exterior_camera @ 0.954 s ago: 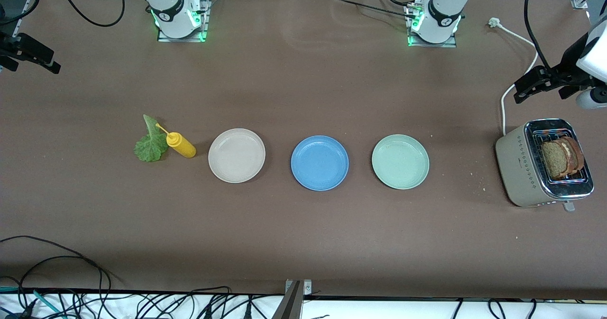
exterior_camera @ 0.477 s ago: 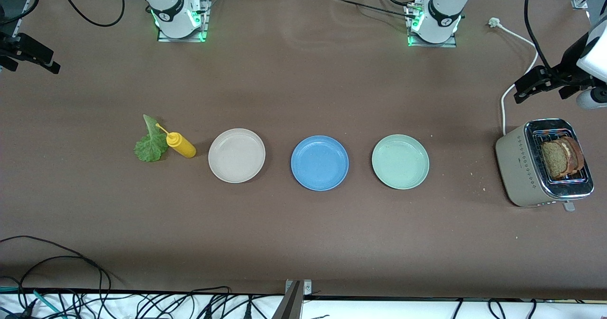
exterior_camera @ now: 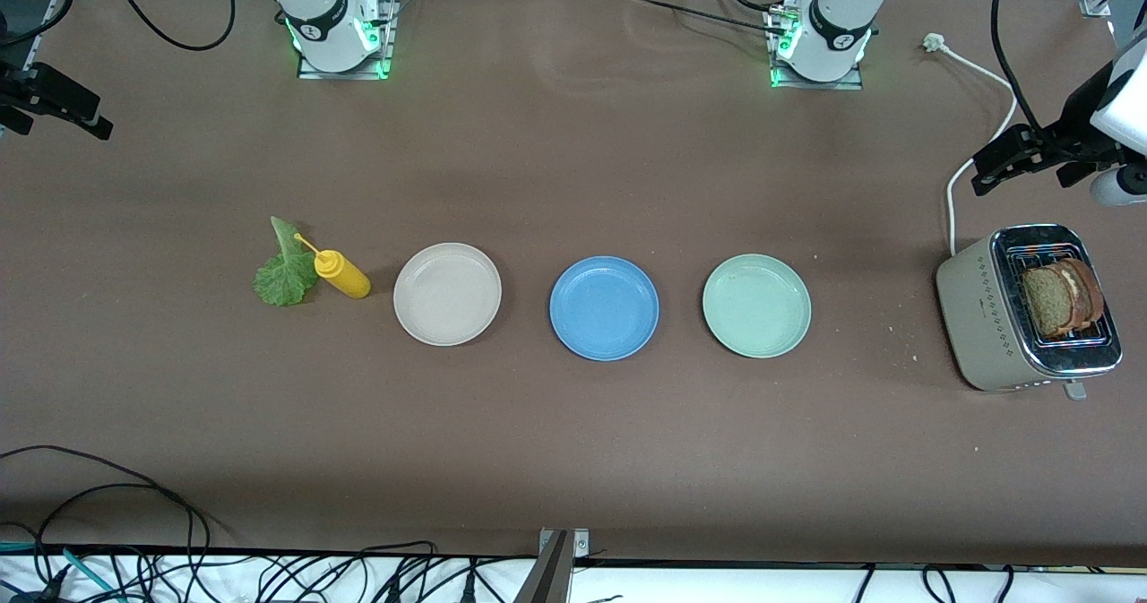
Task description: Make sandwich in blue plate with both arms
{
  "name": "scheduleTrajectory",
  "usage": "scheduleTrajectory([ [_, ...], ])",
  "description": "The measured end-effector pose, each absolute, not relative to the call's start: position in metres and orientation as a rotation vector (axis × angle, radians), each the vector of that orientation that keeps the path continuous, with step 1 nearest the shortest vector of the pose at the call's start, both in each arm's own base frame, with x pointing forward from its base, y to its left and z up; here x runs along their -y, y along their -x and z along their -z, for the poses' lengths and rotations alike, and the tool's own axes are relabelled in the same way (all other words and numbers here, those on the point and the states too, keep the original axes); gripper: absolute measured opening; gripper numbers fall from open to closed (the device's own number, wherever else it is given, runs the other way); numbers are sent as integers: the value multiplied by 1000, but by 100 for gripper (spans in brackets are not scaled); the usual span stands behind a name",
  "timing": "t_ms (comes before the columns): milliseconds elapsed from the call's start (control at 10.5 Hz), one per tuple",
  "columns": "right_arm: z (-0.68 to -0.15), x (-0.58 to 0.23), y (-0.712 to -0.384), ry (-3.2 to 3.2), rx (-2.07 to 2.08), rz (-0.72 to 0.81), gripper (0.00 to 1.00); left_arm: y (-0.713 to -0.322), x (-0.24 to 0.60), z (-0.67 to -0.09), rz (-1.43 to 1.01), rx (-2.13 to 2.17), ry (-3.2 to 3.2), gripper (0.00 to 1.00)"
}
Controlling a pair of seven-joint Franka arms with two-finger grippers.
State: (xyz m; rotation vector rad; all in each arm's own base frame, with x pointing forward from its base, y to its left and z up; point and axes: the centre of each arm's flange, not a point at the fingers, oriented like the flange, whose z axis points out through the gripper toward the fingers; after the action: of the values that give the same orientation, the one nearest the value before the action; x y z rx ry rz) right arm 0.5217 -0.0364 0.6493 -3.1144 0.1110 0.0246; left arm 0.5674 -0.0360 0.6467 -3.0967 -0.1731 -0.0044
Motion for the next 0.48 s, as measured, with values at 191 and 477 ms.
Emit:
scheduleTrajectory([
  [191, -649, 40, -521, 3114, -121, -24, 100, -567, 36, -647, 4, 173, 3097, 100],
  [477, -649, 41, -521, 3113, -125, -24, 100, -567, 36, -647, 4, 172, 3097, 100],
])
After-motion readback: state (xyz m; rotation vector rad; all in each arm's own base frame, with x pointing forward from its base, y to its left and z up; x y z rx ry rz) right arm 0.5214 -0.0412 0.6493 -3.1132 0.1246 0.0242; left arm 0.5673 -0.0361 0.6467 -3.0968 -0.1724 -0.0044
